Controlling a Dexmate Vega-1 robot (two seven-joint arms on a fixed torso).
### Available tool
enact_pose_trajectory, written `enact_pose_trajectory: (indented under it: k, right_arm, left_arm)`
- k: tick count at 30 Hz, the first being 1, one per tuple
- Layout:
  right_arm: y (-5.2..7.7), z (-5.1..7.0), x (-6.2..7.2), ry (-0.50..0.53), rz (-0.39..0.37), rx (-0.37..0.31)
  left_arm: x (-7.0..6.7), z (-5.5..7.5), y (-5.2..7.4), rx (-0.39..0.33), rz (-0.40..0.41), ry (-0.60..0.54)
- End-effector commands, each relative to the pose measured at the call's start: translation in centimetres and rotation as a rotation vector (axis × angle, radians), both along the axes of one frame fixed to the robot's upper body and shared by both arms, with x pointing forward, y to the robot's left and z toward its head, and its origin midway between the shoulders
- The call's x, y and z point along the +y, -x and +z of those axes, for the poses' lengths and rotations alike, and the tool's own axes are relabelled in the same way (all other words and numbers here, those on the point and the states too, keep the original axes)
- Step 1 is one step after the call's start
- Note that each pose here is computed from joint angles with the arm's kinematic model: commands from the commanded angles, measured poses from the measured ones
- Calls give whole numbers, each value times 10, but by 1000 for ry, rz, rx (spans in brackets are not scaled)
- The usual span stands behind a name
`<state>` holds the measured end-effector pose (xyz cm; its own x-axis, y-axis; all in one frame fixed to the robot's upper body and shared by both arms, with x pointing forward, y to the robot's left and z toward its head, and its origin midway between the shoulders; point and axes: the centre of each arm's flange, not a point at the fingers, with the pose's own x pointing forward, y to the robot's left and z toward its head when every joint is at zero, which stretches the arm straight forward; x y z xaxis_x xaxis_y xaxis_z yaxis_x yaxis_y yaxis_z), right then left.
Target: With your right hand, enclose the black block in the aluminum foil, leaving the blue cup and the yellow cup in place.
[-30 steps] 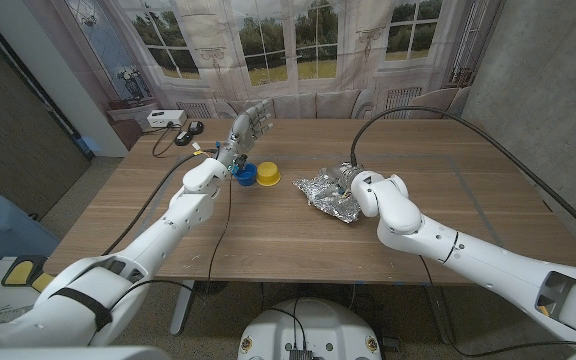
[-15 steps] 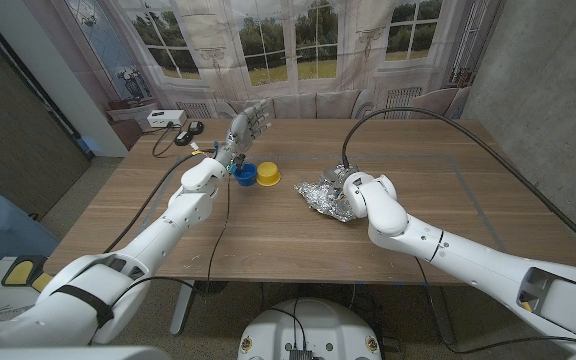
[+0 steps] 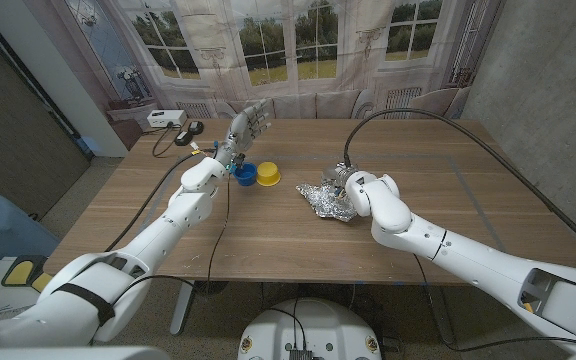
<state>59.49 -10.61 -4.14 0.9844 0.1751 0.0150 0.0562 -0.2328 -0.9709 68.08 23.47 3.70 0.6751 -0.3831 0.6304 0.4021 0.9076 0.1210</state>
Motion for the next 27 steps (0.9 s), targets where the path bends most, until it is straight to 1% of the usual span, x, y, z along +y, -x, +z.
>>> enact_pose_trajectory:
  k: [1, 3, 7, 11, 13, 16, 19, 23, 27]
  right_arm:
    - [-1, 4, -4, 16, -9, 33]
    - [0, 5, -5, 18, -7, 42]
    - [1, 6, -6, 40, -19, 39]
    - [2, 7, -6, 70, -37, 29]
    - [4, 7, -5, 89, -46, 7]
    - [8, 9, -6, 91, -44, 2]
    - [11, 12, -8, 74, -37, 2]
    - [14, 18, -13, 24, -15, 8]
    - [17, 21, -17, -12, 9, 4]
  left_arm:
    - [-3, 2, -1, -2, -5, -10]
    - [-3, 3, -1, -2, -6, -9]
    - [-4, 3, -1, -2, -7, -11]
    - [-6, 4, -1, -3, -11, -13]
    - [-6, 4, -1, -3, -11, -14]
    - [-7, 4, -1, -4, -11, -17]
    - [-8, 4, -1, -4, -10, -21]
    - [-10, 4, -2, -2, -11, -25]
    - [-11, 4, -2, -1, -10, -27]
